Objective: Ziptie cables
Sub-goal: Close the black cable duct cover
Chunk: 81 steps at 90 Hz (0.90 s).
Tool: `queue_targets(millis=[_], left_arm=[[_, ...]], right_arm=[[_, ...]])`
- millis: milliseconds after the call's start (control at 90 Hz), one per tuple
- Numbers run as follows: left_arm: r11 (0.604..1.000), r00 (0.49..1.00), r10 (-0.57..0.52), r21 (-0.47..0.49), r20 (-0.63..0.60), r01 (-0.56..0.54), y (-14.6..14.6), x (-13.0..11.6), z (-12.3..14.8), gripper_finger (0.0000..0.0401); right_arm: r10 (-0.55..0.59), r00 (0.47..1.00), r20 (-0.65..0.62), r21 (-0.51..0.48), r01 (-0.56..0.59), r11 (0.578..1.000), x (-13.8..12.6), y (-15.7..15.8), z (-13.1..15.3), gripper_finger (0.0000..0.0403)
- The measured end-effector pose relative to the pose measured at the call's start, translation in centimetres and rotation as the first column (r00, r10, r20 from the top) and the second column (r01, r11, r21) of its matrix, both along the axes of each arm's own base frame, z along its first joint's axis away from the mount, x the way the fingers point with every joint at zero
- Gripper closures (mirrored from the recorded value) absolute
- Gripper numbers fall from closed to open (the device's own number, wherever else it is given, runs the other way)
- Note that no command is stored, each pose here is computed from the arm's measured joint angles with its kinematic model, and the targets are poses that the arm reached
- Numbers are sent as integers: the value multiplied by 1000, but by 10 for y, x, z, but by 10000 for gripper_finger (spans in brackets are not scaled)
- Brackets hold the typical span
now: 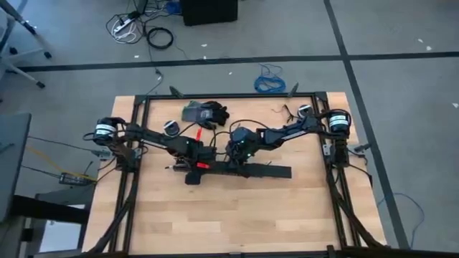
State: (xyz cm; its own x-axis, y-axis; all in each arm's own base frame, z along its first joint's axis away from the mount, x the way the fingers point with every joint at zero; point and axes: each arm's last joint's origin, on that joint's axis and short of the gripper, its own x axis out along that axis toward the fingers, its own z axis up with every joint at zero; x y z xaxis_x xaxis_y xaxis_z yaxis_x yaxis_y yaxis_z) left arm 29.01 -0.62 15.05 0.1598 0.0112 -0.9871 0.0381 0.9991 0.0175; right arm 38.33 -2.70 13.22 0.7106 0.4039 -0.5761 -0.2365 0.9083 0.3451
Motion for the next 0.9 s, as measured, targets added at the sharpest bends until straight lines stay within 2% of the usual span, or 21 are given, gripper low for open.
queue_targets(millis=[144,222,344,556,711,900], left_arm=[[1000,1000,-1,1,3,1,0,0,0,184],[1000,1000,-1,1,3,1,0,0,1,195],[1000,1000,0,2,4,0,0,0,1,184],[1000,1000,3,2,6,-3,0,0,0,164],[1000,1000,3,2,7,-3,0,0,0,167],[1000,1000,2,1,8,-2,0,1,0,167]], right_arm=[[0,1000,3,-1,0,1000,0,0,1,403],[3,1000,16,0,-3,1000,0,0,2,403],[14,999,52,3,-14,1000,1,0,7,403],[28,997,77,-26,-27,999,-7,6,33,403],[10,1000,-22,-51,-11,999,-15,11,34,403],[-3,998,-62,-64,-1,998,-17,15,30,403]])
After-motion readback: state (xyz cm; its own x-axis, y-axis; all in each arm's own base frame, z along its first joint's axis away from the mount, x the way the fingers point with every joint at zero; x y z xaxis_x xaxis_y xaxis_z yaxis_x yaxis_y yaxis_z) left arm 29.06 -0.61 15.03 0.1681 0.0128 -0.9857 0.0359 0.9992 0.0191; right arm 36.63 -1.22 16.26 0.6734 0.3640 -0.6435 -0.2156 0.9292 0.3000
